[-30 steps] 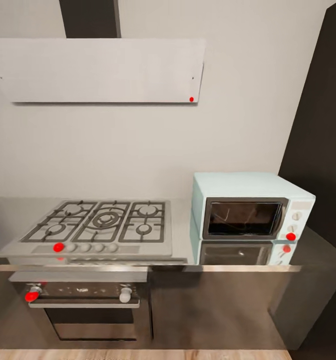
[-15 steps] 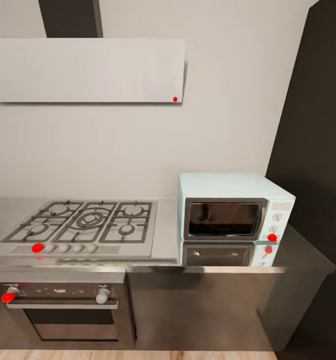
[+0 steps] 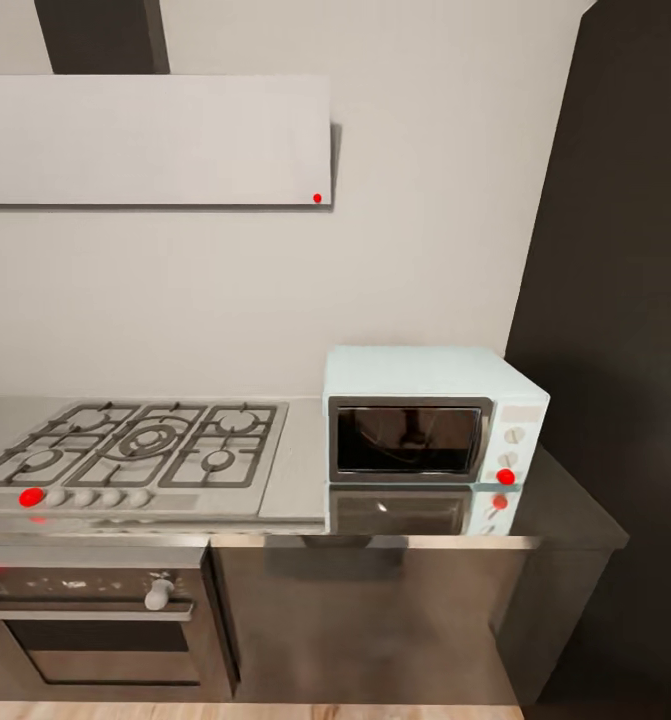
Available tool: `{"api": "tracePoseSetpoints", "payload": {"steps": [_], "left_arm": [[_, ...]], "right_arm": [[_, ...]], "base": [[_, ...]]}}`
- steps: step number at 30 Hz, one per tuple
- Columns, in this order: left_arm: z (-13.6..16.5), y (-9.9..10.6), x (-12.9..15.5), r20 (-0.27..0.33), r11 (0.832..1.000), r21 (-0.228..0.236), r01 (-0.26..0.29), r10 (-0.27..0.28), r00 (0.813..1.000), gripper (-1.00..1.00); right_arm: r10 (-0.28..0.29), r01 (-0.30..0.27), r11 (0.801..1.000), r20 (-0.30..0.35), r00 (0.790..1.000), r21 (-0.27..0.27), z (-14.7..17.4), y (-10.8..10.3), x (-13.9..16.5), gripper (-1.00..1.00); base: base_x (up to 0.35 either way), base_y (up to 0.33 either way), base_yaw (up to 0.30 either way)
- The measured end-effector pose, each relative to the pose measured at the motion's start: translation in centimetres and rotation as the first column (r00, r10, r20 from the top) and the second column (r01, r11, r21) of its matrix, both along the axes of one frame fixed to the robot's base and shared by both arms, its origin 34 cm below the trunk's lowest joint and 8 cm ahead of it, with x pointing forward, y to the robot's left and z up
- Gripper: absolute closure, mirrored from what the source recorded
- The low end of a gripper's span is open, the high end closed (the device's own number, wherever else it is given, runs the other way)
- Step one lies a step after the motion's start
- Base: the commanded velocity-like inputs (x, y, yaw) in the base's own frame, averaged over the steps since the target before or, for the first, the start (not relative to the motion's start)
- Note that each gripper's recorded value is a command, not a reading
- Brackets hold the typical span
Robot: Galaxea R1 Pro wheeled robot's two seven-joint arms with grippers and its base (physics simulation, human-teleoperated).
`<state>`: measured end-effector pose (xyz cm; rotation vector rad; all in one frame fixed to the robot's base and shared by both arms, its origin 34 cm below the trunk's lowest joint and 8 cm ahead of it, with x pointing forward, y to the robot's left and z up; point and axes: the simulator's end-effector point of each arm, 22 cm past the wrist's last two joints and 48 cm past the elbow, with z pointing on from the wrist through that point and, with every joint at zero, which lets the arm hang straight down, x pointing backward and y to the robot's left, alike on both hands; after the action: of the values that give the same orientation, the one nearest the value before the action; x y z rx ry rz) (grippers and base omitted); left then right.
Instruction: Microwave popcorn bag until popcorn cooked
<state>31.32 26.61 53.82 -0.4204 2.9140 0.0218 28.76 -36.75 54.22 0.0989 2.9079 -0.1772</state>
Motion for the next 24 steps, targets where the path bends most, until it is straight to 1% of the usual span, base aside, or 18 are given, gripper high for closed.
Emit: {"api": "tracePoseSetpoints", "payload": {"steps": [2,9,13,18,19,21,23,24], "left_arm": [[0.0,0.0,0.0,0.000,1.000,0.000,0.000,0.000,1.000,-1.00],[0.0,0.0,0.0,0.001,1.000,0.000,0.000,0.000,1.000,-1.00],[0.0,0.0,0.1,0.002,1.000,0.001,0.000,0.000,1.000,-1.00],[0.0,0.0,0.1,0.003,1.000,0.001,0.000,0.000,1.000,-1.00],[0.0,0.0,0.1,0.003,1.000,0.001,0.000,0.000,1.000,-1.00],[0.0,0.1,0.1,0.003,1.000,0.001,0.000,0.000,1.000,-1.00],[0.0,0.1,0.1,0.003,1.000,0.002,-0.001,0.001,1.000,-1.00],[0.0,0.2,0.1,0.003,1.000,0.003,-0.001,0.001,1.000,-1.00]], "right_arm": [[0.002,-0.002,1.000,0.000,1.000,0.007,-0.1,0.5,0.0,-1.00],[0.000,0.000,1.000,-0.002,1.000,0.017,-0.2,1.1,-0.1,-1.00],[0.015,-0.015,0.999,0.002,1.000,0.030,-0.2,1.6,0.1,-1.00],[0.020,-0.021,0.999,0.017,1.000,0.030,-0.1,1.6,0.8,-1.00],[0.022,-0.023,0.999,0.028,0.999,0.030,0.0,1.7,1.3,-1.00],[0.031,-0.035,0.999,0.089,0.996,0.038,0.6,2.8,4.2,-1.00],[0.044,-0.051,0.998,0.175,0.984,0.039,1.9,3.8,8.5,-1.00],[0.059,-0.068,0.997,0.221,0.973,0.034,3.0,4.1,11.4,-1.00]], "base": [[0.000,-0.045,0.000],[0.000,-0.009,0.000],[0.000,0.000,0.000],[0.000,0.000,0.000],[0.000,0.000,0.000],[0.000,0.000,0.000],[0.000,0.000,0.000],[0.000,0.000,0.000]]}}
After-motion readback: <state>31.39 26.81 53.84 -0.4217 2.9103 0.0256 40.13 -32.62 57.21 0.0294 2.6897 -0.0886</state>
